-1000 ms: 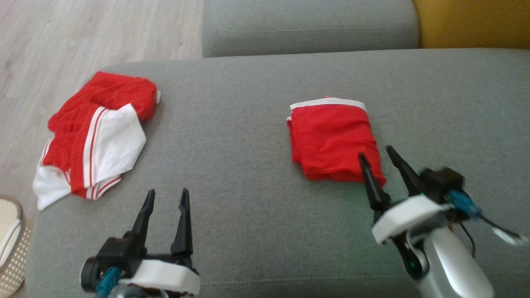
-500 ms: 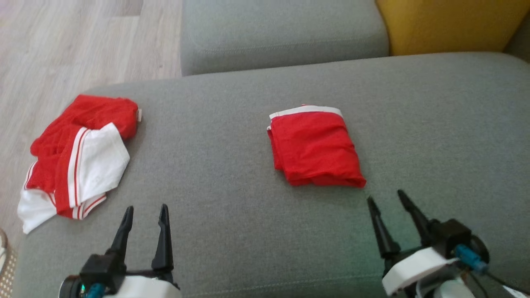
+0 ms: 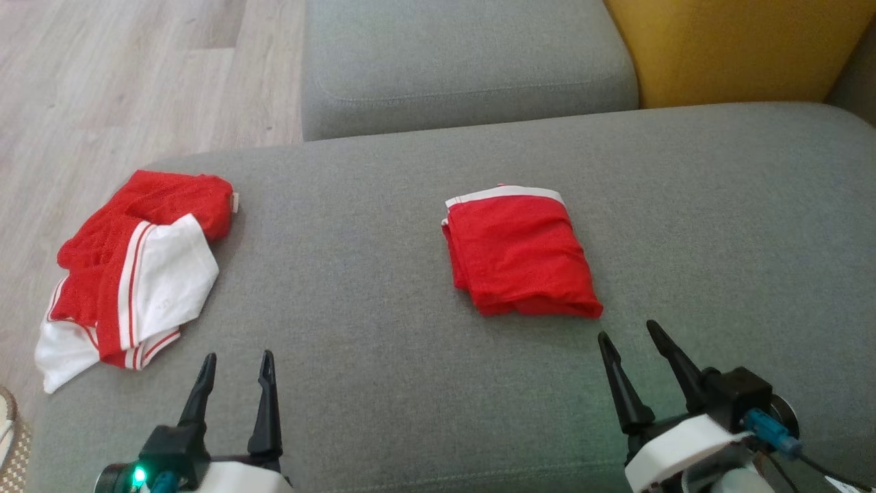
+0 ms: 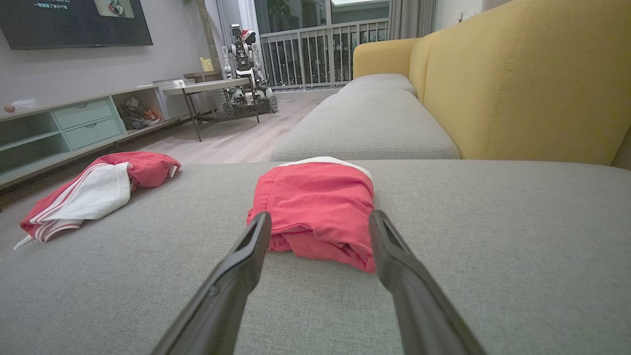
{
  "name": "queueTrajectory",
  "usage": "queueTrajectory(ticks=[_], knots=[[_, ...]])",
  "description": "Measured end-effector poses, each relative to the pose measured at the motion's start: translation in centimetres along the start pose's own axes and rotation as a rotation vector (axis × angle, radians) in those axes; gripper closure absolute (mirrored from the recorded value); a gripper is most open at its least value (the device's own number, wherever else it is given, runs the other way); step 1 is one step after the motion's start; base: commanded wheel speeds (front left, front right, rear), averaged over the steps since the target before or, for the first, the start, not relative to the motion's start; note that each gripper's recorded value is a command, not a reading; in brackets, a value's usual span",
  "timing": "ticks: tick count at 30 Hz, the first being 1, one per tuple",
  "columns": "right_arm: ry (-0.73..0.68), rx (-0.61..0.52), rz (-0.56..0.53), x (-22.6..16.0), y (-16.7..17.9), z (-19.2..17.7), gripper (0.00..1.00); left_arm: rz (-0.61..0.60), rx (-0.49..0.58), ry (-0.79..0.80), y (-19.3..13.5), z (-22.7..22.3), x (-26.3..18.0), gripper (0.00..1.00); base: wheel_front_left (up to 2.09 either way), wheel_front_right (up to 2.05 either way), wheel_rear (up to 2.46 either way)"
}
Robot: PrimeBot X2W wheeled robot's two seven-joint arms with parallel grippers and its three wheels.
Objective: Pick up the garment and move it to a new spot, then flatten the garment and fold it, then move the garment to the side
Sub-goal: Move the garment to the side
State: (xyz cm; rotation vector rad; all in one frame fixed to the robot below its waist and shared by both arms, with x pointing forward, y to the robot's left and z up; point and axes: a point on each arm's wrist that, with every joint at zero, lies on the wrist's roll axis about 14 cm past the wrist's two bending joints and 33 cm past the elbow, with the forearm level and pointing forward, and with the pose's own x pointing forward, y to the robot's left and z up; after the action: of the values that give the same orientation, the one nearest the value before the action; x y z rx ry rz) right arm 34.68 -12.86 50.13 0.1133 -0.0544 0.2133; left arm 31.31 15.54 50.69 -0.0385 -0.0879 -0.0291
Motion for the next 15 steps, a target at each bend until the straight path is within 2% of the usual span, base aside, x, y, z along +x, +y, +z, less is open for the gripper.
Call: queueTrajectory(ticks=[15], knots=[[0.015, 0.029, -0.018, 0.0, -0.49, -0.57, 0.0, 0.02, 0.002, 0.015, 0.44, -0.42, -0.15, 0.0, 0.0, 0.0, 0.0]])
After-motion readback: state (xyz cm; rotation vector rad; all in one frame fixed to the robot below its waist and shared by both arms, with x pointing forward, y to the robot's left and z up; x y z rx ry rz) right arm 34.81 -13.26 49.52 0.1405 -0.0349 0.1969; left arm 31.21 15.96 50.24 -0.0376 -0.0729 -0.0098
